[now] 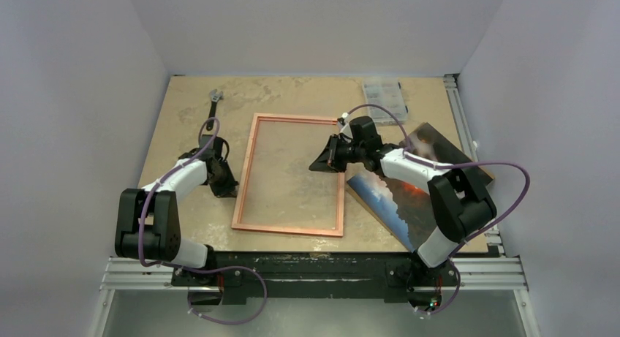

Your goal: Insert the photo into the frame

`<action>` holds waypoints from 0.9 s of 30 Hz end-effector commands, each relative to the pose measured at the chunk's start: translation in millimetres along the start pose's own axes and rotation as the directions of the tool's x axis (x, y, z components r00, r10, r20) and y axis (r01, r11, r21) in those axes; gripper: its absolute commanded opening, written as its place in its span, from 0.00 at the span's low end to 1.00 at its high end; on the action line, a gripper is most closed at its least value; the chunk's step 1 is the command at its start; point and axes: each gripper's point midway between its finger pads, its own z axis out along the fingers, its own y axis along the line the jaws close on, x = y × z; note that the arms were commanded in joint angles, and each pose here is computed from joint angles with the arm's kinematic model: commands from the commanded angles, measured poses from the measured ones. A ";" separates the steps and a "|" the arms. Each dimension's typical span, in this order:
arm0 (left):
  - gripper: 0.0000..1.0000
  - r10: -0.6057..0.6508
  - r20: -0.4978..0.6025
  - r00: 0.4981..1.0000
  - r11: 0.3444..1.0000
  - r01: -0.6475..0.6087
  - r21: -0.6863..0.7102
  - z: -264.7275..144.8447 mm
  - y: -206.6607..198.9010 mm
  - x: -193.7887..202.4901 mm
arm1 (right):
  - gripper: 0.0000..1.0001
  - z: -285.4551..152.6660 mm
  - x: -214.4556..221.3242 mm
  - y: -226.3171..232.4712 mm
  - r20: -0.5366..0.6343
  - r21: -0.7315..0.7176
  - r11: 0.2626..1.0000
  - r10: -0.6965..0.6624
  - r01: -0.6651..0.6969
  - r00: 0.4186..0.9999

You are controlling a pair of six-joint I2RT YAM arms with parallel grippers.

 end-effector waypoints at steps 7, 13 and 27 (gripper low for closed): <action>0.00 0.026 -0.002 1.000 0.999 -0.025 0.039 -3.8 -13.5 -2.5 | 0.00 8.8 8.0 -16.7 0.017 0.011 1.000 0.002 -0.002 1.000; 0.00 0.026 -0.004 1.000 0.999 -0.026 0.040 -3.9 -14.2 -1.5 | 0.03 12.0 11.2 -23.7 0.000 0.027 1.000 0.003 -0.003 1.000; 0.00 0.034 -0.007 0.999 0.999 -0.033 0.036 -3.7 -13.9 -1.4 | 0.63 5.2 3.1 -25.9 0.032 0.097 0.995 -0.024 0.021 0.999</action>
